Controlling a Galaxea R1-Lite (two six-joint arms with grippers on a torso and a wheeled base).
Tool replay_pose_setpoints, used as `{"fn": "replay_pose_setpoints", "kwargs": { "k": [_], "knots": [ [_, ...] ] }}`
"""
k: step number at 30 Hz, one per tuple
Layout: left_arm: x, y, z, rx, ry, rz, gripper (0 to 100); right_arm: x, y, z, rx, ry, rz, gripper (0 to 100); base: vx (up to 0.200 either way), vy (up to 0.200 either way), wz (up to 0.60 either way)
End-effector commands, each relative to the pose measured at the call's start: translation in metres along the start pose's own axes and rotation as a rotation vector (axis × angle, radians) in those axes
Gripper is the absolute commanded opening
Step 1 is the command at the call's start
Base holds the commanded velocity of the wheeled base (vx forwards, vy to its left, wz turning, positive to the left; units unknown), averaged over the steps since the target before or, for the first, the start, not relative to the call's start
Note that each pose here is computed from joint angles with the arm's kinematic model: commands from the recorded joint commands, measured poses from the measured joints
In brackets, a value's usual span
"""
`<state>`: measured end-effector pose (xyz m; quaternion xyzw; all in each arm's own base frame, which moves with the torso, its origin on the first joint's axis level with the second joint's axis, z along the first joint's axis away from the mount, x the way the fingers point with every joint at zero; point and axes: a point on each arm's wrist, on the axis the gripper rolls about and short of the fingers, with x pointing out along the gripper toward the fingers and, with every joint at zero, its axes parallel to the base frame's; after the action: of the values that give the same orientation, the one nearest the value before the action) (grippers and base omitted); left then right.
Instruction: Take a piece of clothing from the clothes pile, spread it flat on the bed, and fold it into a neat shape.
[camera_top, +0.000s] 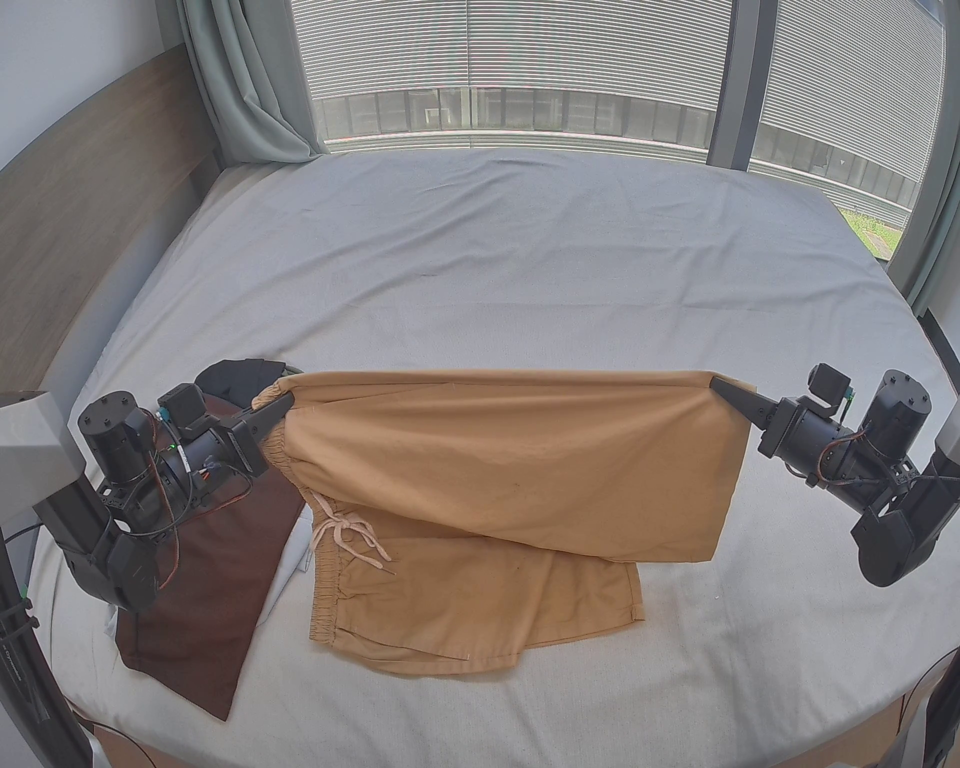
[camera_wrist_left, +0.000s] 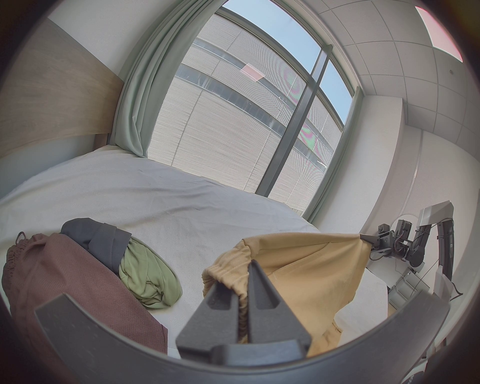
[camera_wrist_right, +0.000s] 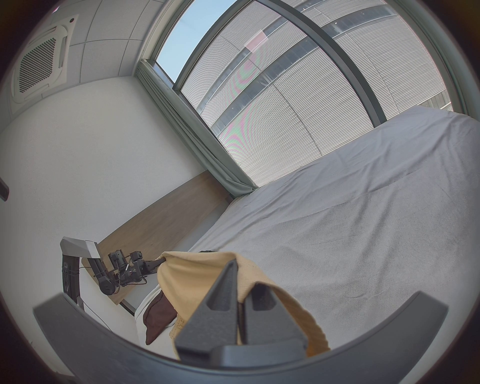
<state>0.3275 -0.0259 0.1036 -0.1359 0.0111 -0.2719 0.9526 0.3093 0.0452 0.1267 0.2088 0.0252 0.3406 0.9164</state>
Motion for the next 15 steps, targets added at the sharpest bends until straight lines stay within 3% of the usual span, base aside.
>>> {"fn": "replay_pose_setpoints", "kwargs": {
  "k": [1,11,15],
  "knots": [
    [0.0000,-0.0001,0.0002,0.000,-0.001,-0.001,0,0.0004,0.0002,-0.0007,0.001,0.003,0.002,0,0.000,0.000,0.00],
    [0.0047,0.0000,0.0049,0.010,-0.022,-0.011,0,0.0037,0.0014,0.0012,-0.006,-0.005,0.013,0,0.000,0.000,0.00],
    [0.0079,-0.0092,0.0013,-0.024,-0.010,-0.038,0,0.0091,-0.0024,0.0002,-0.007,-0.007,0.016,0,0.000,0.000,0.00]
  ]
}}
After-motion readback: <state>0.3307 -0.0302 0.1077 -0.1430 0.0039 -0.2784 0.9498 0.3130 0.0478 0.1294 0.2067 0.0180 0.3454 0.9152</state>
